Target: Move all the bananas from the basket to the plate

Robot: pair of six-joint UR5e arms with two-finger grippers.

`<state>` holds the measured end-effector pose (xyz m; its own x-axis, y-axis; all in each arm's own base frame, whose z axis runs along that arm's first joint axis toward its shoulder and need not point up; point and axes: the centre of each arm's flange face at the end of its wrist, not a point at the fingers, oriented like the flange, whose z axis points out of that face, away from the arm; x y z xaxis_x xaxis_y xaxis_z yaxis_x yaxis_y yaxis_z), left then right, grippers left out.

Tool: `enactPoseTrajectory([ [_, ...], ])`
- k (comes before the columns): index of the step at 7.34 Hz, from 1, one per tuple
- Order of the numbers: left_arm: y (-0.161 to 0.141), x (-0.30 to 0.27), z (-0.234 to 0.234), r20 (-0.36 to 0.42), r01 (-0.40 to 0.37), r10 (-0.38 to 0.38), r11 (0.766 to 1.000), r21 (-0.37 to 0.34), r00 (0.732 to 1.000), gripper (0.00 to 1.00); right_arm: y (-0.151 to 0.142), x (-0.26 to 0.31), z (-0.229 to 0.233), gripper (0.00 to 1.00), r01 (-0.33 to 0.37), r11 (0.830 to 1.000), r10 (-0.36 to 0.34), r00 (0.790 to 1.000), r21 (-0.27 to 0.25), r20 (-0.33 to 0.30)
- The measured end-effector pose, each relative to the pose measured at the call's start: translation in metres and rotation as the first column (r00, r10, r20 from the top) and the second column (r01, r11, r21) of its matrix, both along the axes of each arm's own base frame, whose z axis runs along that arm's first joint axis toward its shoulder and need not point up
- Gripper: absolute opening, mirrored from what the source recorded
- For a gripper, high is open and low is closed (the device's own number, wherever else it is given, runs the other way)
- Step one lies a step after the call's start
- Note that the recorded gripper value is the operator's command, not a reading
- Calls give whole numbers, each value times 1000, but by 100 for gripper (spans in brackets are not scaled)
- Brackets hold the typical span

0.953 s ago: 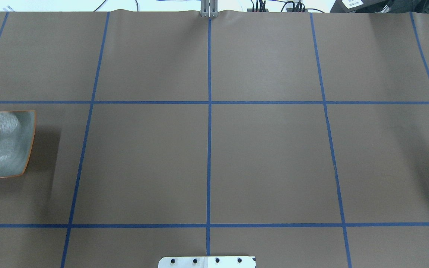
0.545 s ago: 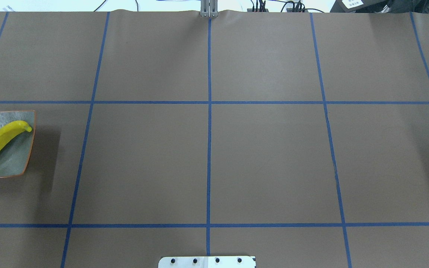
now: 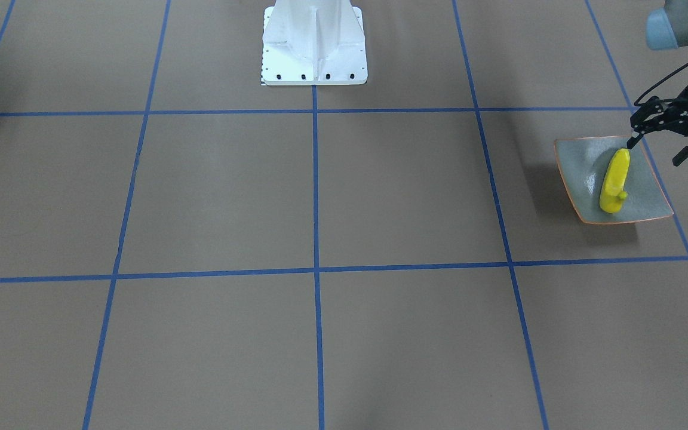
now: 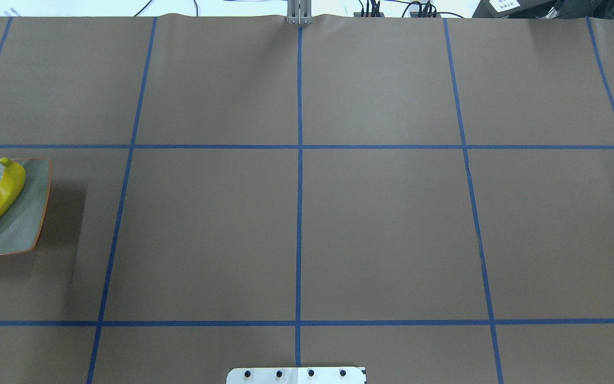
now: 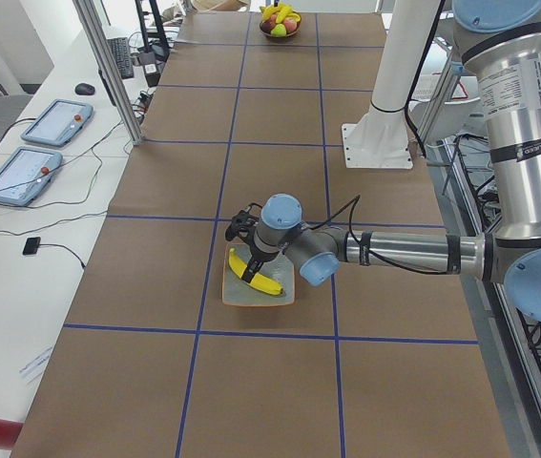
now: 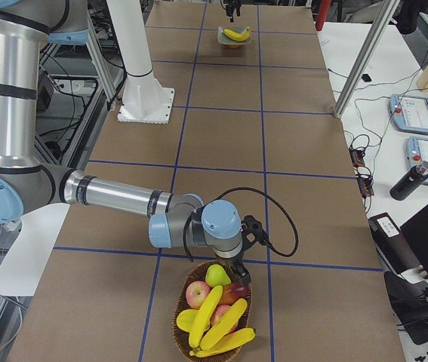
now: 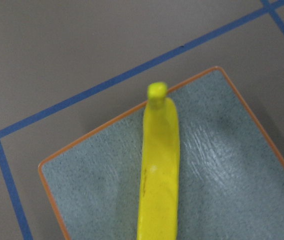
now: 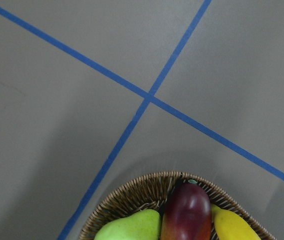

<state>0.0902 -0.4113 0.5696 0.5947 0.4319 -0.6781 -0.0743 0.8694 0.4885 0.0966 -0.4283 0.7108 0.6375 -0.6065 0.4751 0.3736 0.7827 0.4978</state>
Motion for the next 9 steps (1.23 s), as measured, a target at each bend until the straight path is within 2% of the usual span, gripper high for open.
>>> enactPoseTrajectory([
  [2,-4,-13,-23,-63,-7,7,1000,11,998,100,14,1,23,99,117,991,-116,993,63,-24],
  [4,-5,-16,-30,-72,-5,6,1000,21,997,100,26,1,47,95,220,969,-215,975,115,-53],
  [5,-5,-16,-31,-72,-4,6,1000,25,997,100,27,2,59,93,246,959,-237,968,139,-84],
  [7,-5,-17,-32,-73,-2,4,1000,29,997,100,32,3,89,81,267,951,-246,959,155,-141],
  [9,-5,-18,-32,-73,3,-1,1000,31,997,100,42,0,104,73,266,954,-248,960,140,-133],
])
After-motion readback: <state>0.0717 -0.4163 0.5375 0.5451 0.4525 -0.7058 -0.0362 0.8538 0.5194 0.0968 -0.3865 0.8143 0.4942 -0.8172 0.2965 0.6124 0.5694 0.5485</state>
